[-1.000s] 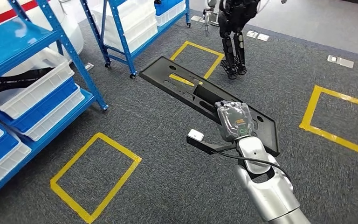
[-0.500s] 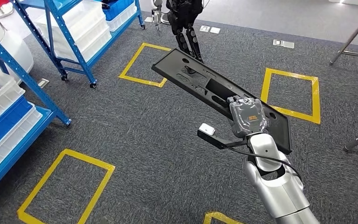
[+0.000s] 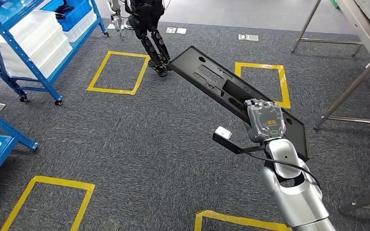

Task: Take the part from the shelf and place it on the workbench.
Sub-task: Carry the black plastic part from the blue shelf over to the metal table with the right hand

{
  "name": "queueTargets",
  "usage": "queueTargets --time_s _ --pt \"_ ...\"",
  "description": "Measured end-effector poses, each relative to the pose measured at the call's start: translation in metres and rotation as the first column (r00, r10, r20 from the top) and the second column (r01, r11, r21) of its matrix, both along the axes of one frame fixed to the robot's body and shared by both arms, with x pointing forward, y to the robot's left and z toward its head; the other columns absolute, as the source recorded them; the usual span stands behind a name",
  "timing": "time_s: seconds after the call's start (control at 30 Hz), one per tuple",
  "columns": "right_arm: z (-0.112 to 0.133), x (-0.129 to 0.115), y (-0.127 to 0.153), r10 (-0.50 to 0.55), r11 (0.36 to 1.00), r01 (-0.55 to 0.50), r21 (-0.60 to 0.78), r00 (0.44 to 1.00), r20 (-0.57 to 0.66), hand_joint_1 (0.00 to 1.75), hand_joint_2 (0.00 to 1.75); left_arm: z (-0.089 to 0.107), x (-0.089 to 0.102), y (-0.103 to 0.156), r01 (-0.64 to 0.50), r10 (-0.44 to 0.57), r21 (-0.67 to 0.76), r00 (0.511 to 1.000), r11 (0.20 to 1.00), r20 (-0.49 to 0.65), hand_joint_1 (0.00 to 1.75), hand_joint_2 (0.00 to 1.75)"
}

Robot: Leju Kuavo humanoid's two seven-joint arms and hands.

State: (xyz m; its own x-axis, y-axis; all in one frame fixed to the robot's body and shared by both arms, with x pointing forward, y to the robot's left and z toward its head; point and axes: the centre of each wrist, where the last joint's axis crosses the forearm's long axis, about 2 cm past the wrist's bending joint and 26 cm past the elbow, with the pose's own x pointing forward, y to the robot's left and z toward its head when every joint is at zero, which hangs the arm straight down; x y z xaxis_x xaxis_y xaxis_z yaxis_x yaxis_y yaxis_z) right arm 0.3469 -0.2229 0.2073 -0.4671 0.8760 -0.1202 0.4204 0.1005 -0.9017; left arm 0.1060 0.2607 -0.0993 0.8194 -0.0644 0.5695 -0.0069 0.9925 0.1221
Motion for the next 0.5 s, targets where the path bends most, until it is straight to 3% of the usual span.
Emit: queueTargets --time_s 0.2,0.5 --pt "0.017 0.027 -0.004 0.008 1.000 -0.007 -0.015 1.000 0.006 1.69 1.75 -0.001 -0.007 -0.006 -0.020 0.020 -0.004 1.000 1.000 -0.016 0.00 1.75" --pt "0.012 0.036 0.000 0.015 0.999 -0.015 -0.034 1.000 -0.021 1.69 1.75 -0.003 -0.015 -0.010 -0.037 0.036 -0.014 0.999 0.999 -0.039 0.00 1.75"
